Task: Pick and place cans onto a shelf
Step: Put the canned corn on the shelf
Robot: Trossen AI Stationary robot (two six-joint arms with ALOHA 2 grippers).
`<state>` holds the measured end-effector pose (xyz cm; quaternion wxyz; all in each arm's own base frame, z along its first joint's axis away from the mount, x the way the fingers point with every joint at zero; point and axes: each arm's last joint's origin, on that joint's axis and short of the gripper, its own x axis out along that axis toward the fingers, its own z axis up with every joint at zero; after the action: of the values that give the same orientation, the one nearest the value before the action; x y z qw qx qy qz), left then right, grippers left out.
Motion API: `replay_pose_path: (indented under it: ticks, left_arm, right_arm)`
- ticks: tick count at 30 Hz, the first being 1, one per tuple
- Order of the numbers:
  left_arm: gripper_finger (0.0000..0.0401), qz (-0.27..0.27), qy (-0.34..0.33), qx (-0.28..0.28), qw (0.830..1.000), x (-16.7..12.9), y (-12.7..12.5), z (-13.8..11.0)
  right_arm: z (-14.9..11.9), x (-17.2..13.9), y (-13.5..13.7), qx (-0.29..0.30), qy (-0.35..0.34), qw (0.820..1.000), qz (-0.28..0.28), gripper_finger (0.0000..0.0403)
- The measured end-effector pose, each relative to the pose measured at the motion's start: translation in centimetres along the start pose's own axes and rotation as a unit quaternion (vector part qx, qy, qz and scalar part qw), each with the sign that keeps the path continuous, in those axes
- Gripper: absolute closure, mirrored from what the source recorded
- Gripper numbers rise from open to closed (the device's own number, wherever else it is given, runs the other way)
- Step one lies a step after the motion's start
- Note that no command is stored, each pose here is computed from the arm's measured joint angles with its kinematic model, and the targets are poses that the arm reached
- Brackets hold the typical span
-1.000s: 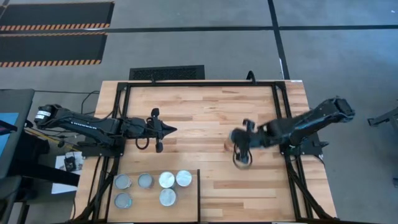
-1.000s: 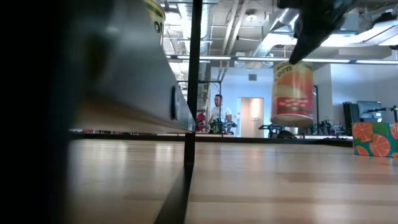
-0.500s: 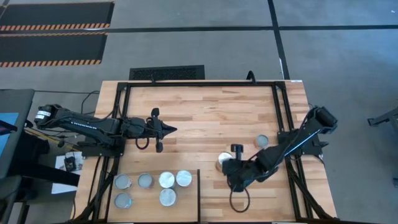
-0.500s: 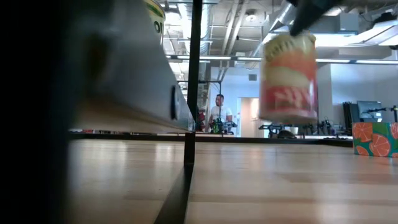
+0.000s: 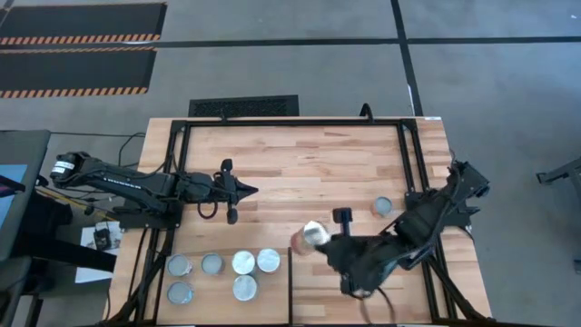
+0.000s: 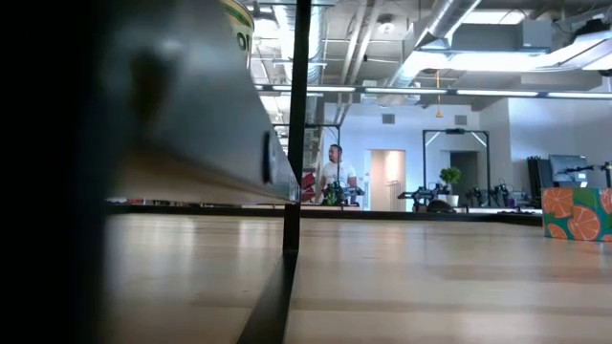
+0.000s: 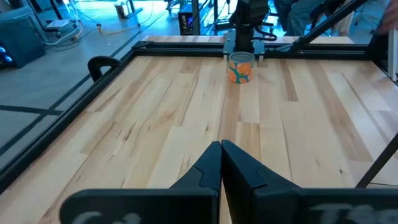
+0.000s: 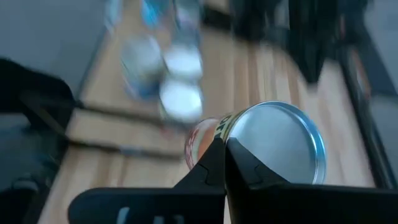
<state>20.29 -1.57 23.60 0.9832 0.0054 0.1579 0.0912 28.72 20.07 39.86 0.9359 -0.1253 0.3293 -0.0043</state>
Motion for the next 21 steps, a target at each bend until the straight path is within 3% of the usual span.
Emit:
replay_pose_path:
  ticks: [3,8,14,21]
  left_arm:
    - [0.0401,0.0,0.0,0.0,1.0,0.0,0.0,0.0]
    - [0.0401,0.0,0.002,0.002,1.0,0.0,0.0,0.0]
    - [0.0401,0.0,0.004,0.003,1.0,0.0,0.0,-0.1]
    - [0.0401,0.001,0.009,0.005,1.0,0.0,0.0,-0.2]
  right_arm:
    - [1.8,-0.4,0.8,-0.027,-0.079,0.996,0.023,0.0393]
    - [3.2,0.5,2.4,-0.076,-0.146,0.984,0.068,0.0393]
    - [3.9,3.7,4.7,-0.122,-0.146,0.977,0.094,0.0393]
    - [5.0,6.1,7.1,-0.16,-0.1,0.976,0.108,0.0393]
